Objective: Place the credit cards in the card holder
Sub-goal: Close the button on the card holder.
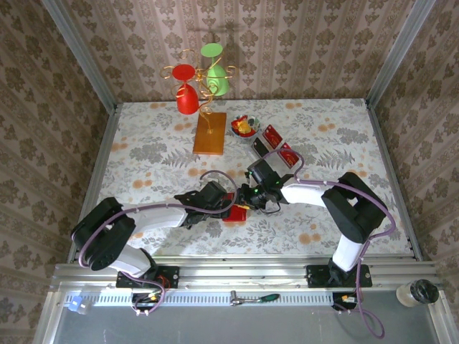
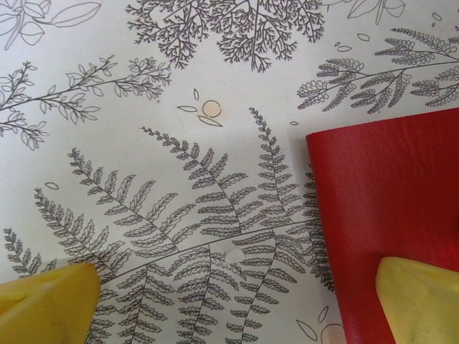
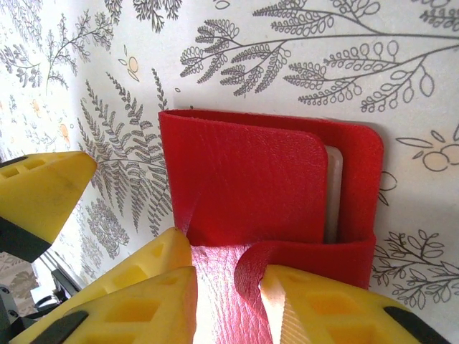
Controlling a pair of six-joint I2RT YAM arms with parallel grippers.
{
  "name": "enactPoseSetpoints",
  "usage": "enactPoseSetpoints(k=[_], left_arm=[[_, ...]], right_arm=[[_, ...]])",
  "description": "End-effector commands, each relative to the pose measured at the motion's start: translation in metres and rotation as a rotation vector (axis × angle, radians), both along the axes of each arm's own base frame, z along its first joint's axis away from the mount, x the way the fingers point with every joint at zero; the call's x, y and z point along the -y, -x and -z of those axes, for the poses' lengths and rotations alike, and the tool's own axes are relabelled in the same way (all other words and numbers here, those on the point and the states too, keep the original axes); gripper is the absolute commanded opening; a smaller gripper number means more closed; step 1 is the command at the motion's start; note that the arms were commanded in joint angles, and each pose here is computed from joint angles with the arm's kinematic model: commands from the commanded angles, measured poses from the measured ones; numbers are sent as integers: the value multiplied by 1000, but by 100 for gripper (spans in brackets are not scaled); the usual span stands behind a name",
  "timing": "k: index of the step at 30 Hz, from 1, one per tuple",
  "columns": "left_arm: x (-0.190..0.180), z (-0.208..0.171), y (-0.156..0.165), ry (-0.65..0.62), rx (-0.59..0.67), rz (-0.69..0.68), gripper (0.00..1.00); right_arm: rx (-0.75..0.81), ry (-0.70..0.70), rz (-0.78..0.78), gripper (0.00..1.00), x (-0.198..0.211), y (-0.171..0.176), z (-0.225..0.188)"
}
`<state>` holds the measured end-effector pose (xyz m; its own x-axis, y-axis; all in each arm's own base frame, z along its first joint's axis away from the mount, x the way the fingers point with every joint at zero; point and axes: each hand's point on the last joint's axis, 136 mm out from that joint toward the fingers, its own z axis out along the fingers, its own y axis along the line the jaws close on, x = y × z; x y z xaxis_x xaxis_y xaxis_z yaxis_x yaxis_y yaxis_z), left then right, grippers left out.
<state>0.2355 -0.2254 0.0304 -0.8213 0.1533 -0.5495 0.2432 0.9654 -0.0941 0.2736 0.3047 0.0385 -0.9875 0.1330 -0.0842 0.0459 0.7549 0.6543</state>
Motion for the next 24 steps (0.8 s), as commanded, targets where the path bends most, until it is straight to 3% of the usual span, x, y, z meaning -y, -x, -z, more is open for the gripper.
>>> enactPoseSetpoints(k=[1, 10, 17, 21, 24], left_arm=[[2, -6, 4, -4, -12, 31, 100], [-15, -51, -14, 16, 79, -9, 100], [-51, -93, -29, 49, 181, -85, 100], [-82, -110, -32, 54, 264, -167, 100], [-107, -117, -35, 52, 319, -246, 100]], right_arm=[[-6, 25, 10, 36, 3, -4, -3], [99, -21, 30, 59, 7, -31, -64], [150, 3, 92, 81, 47, -37, -87], [227, 63, 121, 86, 80, -31, -95], [307, 198, 144, 88, 112, -23, -98]])
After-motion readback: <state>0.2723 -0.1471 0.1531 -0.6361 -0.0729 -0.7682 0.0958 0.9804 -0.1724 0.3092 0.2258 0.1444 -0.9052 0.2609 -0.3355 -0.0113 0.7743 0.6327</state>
